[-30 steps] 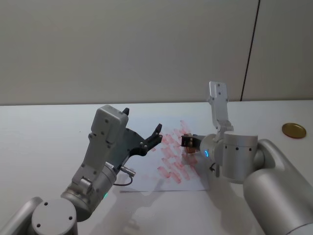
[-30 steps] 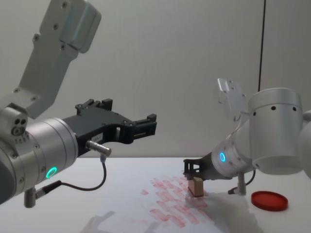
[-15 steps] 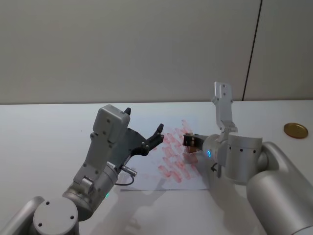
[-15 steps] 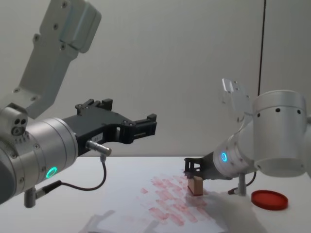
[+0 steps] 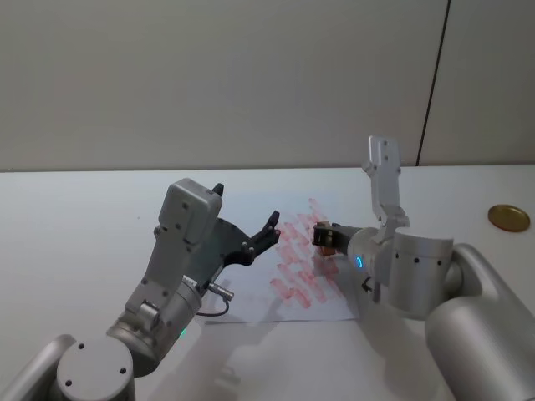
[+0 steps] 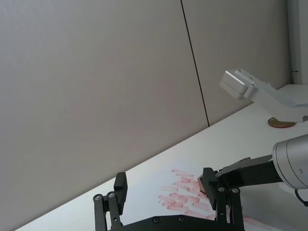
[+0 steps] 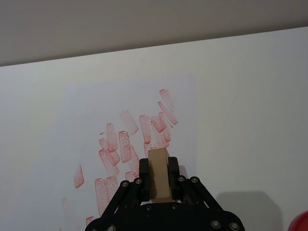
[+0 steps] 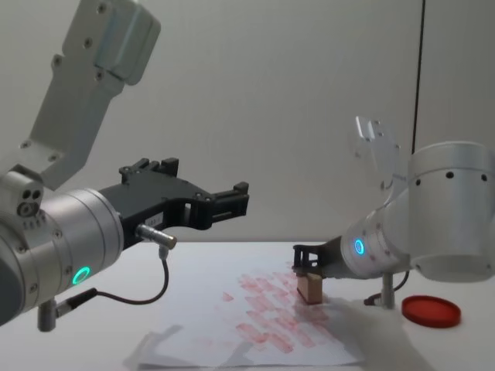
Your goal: Use the one hand to pick up the stamp and affix it onto the A4 paper.
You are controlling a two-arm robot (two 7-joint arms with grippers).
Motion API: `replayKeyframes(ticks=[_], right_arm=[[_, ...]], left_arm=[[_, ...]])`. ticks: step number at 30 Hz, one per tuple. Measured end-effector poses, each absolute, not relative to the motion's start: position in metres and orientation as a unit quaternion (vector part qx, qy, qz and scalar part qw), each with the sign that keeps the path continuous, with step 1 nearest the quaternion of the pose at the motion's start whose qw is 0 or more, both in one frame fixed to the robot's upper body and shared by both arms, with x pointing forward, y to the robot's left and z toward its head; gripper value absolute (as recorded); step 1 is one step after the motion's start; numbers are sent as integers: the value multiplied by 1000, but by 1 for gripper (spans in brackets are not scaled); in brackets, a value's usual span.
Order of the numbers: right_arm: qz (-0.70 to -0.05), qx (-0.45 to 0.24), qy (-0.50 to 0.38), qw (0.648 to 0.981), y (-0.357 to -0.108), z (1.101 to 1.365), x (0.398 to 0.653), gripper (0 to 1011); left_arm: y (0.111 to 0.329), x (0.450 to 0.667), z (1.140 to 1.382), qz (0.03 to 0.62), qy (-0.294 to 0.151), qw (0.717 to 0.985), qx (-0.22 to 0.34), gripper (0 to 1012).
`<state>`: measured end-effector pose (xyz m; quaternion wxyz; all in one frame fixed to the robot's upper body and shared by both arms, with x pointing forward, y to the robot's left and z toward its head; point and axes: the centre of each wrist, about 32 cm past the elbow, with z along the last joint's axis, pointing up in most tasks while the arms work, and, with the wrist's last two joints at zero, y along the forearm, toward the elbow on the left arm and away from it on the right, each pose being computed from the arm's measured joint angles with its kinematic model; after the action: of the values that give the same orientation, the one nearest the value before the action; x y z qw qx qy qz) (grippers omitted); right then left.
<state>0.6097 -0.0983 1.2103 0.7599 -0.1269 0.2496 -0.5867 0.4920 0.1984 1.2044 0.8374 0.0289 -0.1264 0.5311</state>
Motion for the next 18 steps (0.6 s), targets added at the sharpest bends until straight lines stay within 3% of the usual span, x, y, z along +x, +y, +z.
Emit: replayKeyframes(ticks=[18], right_arm=[[-595,-68,147,787,-104,1253,586,222]], left_arm=[[198,492,1204,531,-126,837,29,993]])
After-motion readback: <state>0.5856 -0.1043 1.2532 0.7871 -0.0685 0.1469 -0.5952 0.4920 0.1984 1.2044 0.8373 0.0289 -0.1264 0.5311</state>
